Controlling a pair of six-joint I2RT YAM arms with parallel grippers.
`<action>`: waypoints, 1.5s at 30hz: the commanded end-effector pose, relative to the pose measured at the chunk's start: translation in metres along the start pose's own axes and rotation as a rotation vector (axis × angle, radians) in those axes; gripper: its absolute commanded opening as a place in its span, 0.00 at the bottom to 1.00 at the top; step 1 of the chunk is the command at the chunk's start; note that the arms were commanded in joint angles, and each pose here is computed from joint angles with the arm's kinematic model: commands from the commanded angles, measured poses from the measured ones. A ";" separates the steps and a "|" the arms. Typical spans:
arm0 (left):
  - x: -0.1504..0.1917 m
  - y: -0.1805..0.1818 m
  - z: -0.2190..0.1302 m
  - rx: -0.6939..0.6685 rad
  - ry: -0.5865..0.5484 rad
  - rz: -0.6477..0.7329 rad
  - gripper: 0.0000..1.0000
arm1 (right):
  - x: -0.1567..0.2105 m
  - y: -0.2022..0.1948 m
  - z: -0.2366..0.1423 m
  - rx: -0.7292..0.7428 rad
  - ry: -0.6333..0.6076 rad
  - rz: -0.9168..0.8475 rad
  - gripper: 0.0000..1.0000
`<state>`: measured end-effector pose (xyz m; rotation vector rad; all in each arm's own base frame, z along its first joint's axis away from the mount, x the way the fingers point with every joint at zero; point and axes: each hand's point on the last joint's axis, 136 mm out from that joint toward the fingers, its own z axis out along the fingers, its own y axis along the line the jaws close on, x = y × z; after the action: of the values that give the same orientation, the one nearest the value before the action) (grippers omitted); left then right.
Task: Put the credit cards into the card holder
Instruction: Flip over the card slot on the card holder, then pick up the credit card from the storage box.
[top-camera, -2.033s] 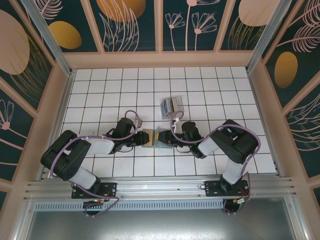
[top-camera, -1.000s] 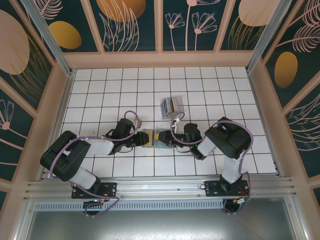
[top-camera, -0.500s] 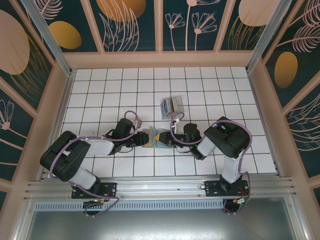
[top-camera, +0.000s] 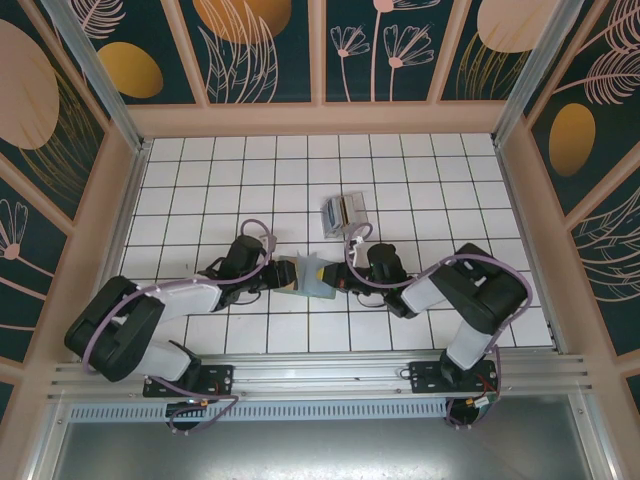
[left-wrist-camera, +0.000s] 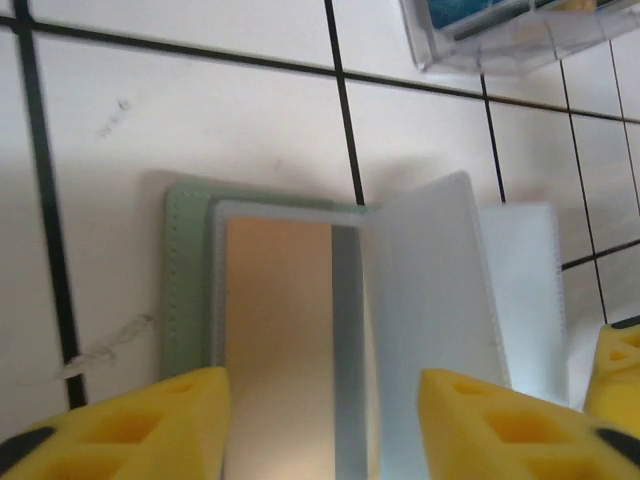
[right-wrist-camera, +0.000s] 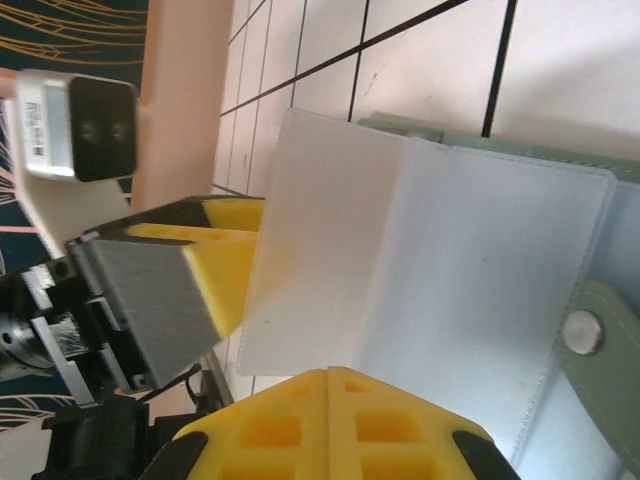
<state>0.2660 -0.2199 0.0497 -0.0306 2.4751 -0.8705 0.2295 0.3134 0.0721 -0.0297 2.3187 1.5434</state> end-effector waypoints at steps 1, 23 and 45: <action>-0.009 0.012 -0.012 -0.077 -0.069 -0.007 0.61 | -0.002 -0.011 -0.003 0.072 -0.005 -0.025 0.00; 0.001 0.035 0.009 -0.174 -0.002 0.020 0.46 | -0.105 -0.014 -0.076 0.609 -0.230 -0.279 0.45; -0.020 0.039 -0.052 -0.248 -0.189 0.021 0.59 | -0.196 -0.052 -0.027 0.738 -0.083 -0.285 0.49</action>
<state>0.2706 -0.1655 0.0785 -0.1625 2.3586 -0.5807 0.4122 0.2308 0.0927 -0.0645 2.5148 0.4913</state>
